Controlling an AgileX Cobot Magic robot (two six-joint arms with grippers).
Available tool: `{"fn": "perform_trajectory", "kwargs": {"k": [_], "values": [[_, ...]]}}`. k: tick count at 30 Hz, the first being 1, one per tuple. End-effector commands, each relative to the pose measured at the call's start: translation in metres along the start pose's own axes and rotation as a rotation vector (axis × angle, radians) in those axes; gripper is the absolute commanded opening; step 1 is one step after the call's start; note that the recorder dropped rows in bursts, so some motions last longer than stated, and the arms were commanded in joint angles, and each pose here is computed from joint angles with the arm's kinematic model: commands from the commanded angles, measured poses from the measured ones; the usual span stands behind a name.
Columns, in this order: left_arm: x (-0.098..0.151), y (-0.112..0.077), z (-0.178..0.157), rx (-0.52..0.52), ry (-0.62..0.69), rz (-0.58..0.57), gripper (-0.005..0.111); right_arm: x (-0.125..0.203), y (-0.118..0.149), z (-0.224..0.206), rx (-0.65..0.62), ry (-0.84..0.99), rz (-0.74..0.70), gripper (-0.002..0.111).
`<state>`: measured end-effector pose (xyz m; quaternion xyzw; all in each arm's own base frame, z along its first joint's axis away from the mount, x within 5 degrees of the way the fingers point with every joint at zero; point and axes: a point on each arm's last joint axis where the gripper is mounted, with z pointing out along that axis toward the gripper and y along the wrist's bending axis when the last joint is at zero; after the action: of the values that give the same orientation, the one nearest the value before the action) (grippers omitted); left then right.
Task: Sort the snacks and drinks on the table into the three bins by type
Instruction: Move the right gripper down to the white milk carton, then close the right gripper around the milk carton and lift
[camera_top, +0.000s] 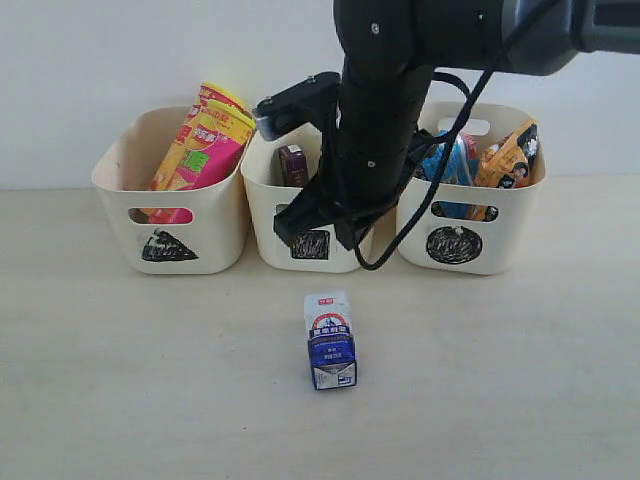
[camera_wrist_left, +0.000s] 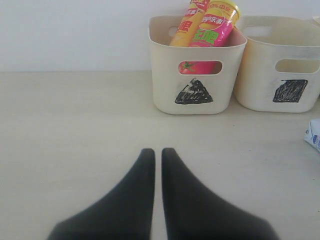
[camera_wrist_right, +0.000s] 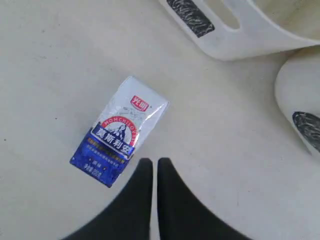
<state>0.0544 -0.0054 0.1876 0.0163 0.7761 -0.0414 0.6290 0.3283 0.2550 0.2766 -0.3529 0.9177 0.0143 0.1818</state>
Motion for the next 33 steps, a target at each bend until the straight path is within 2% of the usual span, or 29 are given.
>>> {"fn": "perform_trajectory", "kwargs": {"k": [1, 3, 5, 7, 12, 13, 33], "values": [[0.001, 0.0, 0.0, -0.006, 0.001, -0.004, 0.004, 0.003, 0.008, 0.011, -0.062, 0.047, 0.02, 0.0], [0.001, 0.0, 0.0, -0.006, 0.001, -0.004, 0.004, 0.003, 0.011, 0.019, -0.087, 0.064, 0.038, 0.001], [0.001, 0.0, 0.0, -0.006, 0.001, -0.004, 0.004, 0.003, 0.013, 0.026, -0.099, 0.079, 0.052, 0.009], [0.001, 0.0, 0.0, -0.006, 0.001, -0.004, 0.004, 0.003, 0.014, 0.033, -0.104, 0.097, 0.08, 0.024], [0.001, 0.0, 0.0, -0.006, 0.001, -0.004, 0.004, 0.001, 0.015, 0.05, -0.096, 0.103, 0.179, 0.08], [0.001, 0.0, 0.0, -0.006, 0.001, -0.004, 0.004, 0.001, 0.015, 0.053, -0.095, 0.099, 0.178, 0.087], [0.001, 0.0, 0.0, -0.006, 0.001, -0.004, 0.004, 0.008, 0.02, 0.125, -0.077, 0.176, 0.209, 0.089]]}}
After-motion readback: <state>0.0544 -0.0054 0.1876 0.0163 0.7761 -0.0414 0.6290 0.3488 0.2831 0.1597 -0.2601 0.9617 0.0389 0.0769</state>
